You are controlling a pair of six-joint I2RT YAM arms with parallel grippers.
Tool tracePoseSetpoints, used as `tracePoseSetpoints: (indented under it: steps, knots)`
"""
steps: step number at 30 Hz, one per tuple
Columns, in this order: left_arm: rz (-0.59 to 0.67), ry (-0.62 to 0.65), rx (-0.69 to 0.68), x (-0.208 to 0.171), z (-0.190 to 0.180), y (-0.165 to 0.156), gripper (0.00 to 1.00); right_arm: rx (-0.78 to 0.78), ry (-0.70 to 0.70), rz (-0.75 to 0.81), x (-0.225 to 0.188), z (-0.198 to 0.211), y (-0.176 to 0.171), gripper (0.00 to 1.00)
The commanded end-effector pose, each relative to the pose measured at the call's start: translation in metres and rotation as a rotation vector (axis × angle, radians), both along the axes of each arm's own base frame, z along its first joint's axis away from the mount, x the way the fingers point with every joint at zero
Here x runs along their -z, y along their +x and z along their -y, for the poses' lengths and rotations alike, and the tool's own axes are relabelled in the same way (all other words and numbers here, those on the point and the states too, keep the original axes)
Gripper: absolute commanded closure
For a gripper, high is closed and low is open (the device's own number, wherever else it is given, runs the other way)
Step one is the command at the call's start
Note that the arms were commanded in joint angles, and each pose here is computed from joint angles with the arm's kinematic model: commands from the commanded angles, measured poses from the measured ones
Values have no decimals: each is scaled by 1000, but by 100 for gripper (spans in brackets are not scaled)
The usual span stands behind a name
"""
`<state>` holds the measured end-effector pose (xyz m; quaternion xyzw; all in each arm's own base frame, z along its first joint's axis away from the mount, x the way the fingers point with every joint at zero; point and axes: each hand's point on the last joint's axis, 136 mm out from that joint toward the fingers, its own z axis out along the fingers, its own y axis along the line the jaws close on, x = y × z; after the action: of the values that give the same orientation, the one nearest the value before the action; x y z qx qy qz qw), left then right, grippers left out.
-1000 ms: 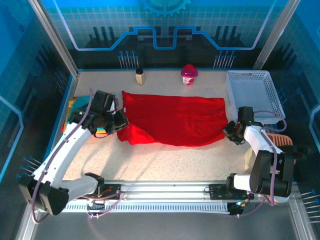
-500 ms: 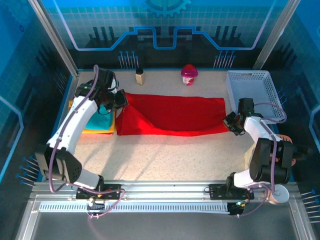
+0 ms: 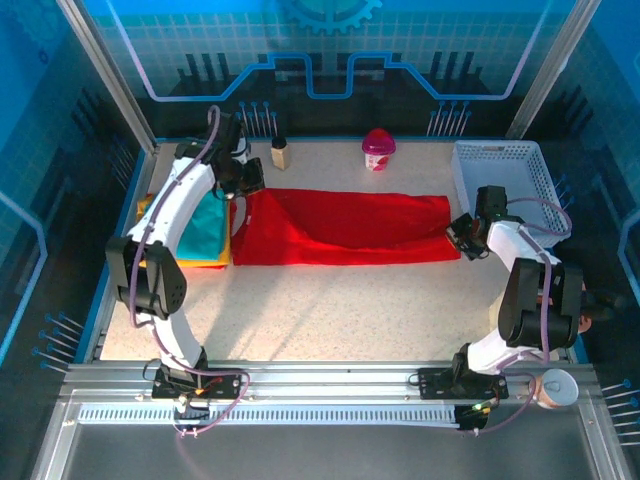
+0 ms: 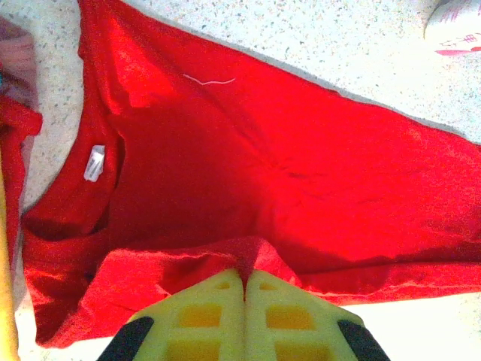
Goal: Fold and stack the t-shirts
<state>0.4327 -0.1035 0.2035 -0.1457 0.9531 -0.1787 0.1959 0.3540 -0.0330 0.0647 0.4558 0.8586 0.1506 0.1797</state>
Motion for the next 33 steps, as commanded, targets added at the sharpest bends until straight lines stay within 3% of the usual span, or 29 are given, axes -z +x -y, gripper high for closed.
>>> tracePoseSetpoints:
  steps: [1, 6, 15, 16, 20, 21, 24, 30, 33]
  knots:
    - [32, 15, 1, -9, -6, 12, 100, 13, 15, 6, -1, -1, 5, 100]
    - [16, 14, -8, 3, -4, 24, 100, 17, 7, -1, 1, 0, 3, 99]
    - [-44, 43, -30, 47, -8, 58, 100, 2, 19, 21, -2, -4, 7, 86]
    - [-44, 47, -30, 50, -8, 62, 97, -4, 21, 23, -3, -5, 7, 82]
    - [-66, 60, -55, 60, -20, 75, 74, -36, 39, 54, -9, -11, 9, 50]
    - [-75, 57, -56, 60, -22, 73, 65, -45, 44, 64, -12, -13, 9, 39]
    - [-77, 31, -53, 54, -17, 56, 53, -89, 57, 100, -21, -22, 10, 24]
    - [-96, -61, -40, 61, 7, -7, 49, -198, 39, 150, -38, -47, 6, 2]
    - [-127, -110, -47, 78, 23, -39, 51, -259, 13, 165, -44, -60, -1, 0]
